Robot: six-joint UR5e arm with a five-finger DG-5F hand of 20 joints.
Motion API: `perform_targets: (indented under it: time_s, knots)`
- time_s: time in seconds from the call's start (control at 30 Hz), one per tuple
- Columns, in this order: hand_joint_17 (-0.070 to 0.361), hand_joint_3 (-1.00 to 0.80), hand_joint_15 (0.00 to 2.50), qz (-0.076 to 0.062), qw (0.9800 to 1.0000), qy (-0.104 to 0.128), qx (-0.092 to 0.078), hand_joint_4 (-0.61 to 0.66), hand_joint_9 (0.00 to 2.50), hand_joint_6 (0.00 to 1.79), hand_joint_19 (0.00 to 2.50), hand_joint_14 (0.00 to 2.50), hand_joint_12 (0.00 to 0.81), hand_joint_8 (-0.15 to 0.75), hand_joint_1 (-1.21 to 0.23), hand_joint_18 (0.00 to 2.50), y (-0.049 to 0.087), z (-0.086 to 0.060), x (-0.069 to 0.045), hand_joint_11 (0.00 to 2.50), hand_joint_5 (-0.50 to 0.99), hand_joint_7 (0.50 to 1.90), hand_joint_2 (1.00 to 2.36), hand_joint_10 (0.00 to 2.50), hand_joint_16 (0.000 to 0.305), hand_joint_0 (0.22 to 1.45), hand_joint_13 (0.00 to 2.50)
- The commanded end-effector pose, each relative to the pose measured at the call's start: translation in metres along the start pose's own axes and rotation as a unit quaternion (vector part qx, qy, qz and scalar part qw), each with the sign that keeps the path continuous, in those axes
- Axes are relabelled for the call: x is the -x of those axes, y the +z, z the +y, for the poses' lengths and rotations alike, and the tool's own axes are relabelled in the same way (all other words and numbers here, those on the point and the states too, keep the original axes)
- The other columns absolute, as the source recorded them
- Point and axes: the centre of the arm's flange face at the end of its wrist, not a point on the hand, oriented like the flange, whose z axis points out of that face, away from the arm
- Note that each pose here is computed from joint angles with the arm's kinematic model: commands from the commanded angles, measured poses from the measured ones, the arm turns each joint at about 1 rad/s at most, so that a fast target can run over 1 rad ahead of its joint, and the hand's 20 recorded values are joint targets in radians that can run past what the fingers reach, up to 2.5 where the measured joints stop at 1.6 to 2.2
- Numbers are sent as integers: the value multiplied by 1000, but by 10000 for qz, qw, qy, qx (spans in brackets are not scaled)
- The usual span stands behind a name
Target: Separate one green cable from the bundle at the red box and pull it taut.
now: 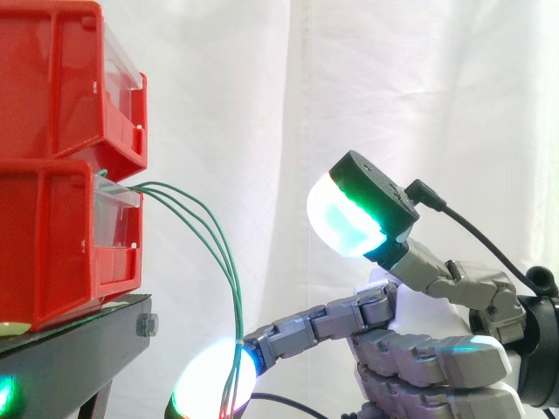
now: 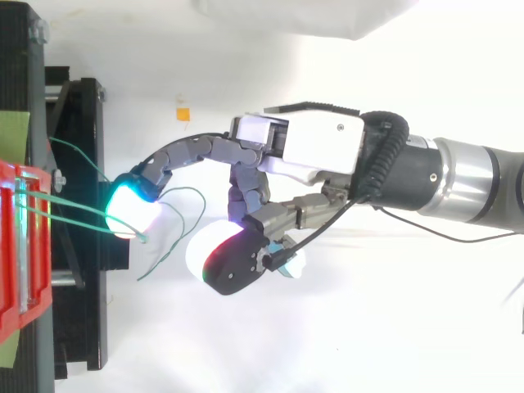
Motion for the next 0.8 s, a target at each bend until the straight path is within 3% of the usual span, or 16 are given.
perform_targets:
  time_s: [0.0,0.17,0.47,0.77]
  knots:
    - [203,-500,569,-3,10000,27,0,351,2114,502,240,19,572,388,-510,2500,0,1,-4,448,-152,663,1000,17,90,400,2181]
    - [203,-500,576,4,10000,32,0,351,2113,502,237,17,573,388,-510,2500,-1,3,-8,454,-151,664,1000,16,90,400,2179]
    - [203,-500,576,24,9998,142,167,351,2110,501,240,17,574,388,-510,2500,2,30,-12,446,-151,662,1000,16,90,400,2180]
    - [203,-500,577,88,9996,234,160,350,2110,502,242,17,575,394,-510,2500,1,29,-17,452,-151,664,1000,15,90,402,2179]
